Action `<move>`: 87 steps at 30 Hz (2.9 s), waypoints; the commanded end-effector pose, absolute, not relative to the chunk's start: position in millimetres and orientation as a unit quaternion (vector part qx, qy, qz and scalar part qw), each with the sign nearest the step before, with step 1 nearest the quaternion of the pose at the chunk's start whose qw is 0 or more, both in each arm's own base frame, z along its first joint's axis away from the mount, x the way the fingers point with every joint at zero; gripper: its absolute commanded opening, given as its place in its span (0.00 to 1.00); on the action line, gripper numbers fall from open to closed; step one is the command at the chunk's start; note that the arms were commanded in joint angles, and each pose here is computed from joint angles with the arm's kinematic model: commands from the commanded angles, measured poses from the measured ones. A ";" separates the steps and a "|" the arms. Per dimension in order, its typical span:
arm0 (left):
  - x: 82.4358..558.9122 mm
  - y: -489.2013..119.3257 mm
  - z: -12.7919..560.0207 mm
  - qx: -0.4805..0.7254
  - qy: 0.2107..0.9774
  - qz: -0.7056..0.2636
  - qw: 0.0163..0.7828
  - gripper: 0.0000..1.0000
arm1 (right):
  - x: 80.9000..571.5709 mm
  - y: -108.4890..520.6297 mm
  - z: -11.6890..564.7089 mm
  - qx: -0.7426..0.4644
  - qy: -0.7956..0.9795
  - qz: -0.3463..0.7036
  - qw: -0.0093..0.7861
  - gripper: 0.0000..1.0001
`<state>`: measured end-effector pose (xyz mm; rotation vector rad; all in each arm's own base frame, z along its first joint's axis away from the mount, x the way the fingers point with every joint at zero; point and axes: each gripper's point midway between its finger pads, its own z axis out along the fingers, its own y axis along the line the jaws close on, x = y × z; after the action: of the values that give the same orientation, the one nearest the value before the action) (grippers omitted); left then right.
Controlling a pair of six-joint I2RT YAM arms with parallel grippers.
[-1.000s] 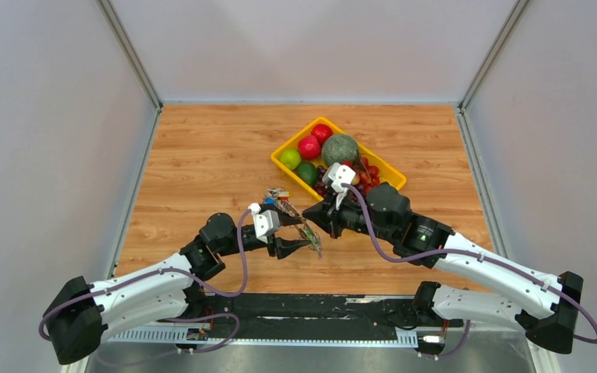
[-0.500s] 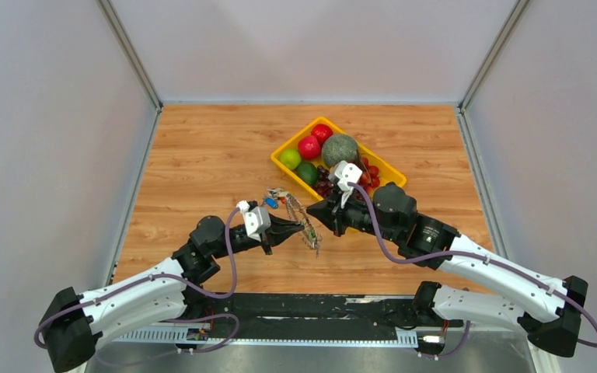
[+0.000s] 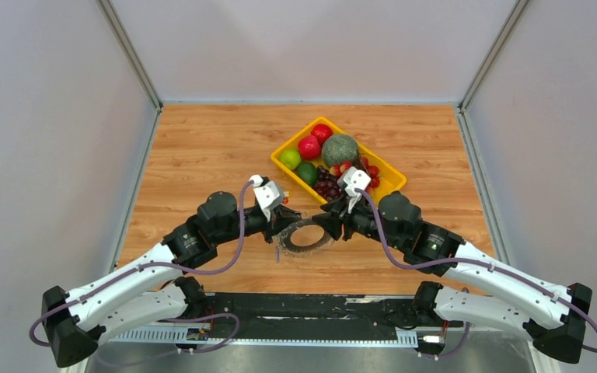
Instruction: Remove the keys from the keyring
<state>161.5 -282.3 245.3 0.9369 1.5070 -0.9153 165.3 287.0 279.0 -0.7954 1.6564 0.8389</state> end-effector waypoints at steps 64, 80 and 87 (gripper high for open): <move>139.7 -262.5 281.2 0.652 0.396 -0.179 0.621 0.00 | 128.4 324.1 283.3 -0.434 0.500 0.457 0.594 0.41; 132.3 -262.2 285.3 0.654 0.375 -0.189 0.630 0.00 | 105.5 339.6 280.3 -0.484 0.463 0.498 0.551 0.25; 132.9 -262.5 284.1 0.654 0.376 -0.188 0.629 0.00 | 101.5 343.9 281.2 -0.487 0.460 0.512 0.538 0.04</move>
<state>134.5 -256.9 258.3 1.5505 0.9622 -0.4317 106.7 338.3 257.6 -1.1613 1.1679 1.1675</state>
